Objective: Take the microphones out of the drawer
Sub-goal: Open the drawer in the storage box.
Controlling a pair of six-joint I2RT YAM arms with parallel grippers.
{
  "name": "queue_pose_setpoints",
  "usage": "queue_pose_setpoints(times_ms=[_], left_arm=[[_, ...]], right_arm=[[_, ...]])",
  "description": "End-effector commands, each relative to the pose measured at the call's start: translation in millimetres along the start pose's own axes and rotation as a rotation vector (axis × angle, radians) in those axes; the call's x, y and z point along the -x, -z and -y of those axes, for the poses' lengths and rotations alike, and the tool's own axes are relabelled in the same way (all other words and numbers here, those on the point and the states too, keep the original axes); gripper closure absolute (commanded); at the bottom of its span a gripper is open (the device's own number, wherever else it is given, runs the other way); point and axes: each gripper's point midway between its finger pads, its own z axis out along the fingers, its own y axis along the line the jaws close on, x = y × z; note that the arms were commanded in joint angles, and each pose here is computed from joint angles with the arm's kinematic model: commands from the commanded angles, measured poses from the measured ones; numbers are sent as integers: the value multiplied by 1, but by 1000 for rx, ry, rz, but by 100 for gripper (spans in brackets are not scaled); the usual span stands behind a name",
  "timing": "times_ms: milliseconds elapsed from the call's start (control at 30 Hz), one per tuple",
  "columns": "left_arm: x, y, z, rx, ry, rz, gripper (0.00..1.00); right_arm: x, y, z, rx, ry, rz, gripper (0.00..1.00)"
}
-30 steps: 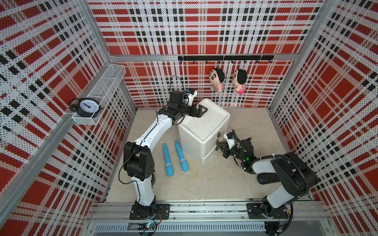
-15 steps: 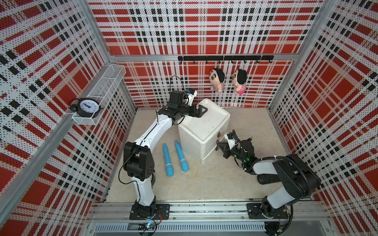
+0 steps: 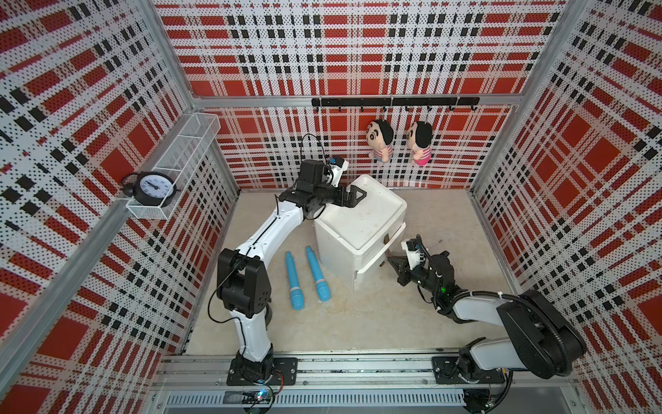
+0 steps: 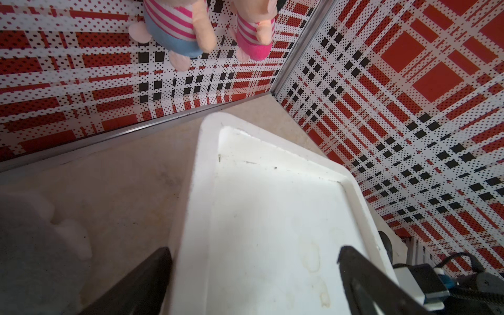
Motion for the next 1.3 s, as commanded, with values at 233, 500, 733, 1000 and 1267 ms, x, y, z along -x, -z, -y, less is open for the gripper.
queue_pose_setpoints(times_ms=[233,500,733,1000,1267], left_arm=[[-25,-8,-6,39,39,-80,2],[-29,-11,-11,91,28,-104,2],[-31,-11,-18,134,21,-115,2],[-33,-12,-24,169,22,-125,2],[-35,-13,-30,199,20,-132,2]], right_arm=[[-18,40,31,-259,-161,-69,100],[-28,67,45,-408,-295,-117,100],[-43,91,56,-560,-380,-251,100],[-42,115,46,-580,-393,-282,100],[-42,126,38,-621,-476,-324,100]])
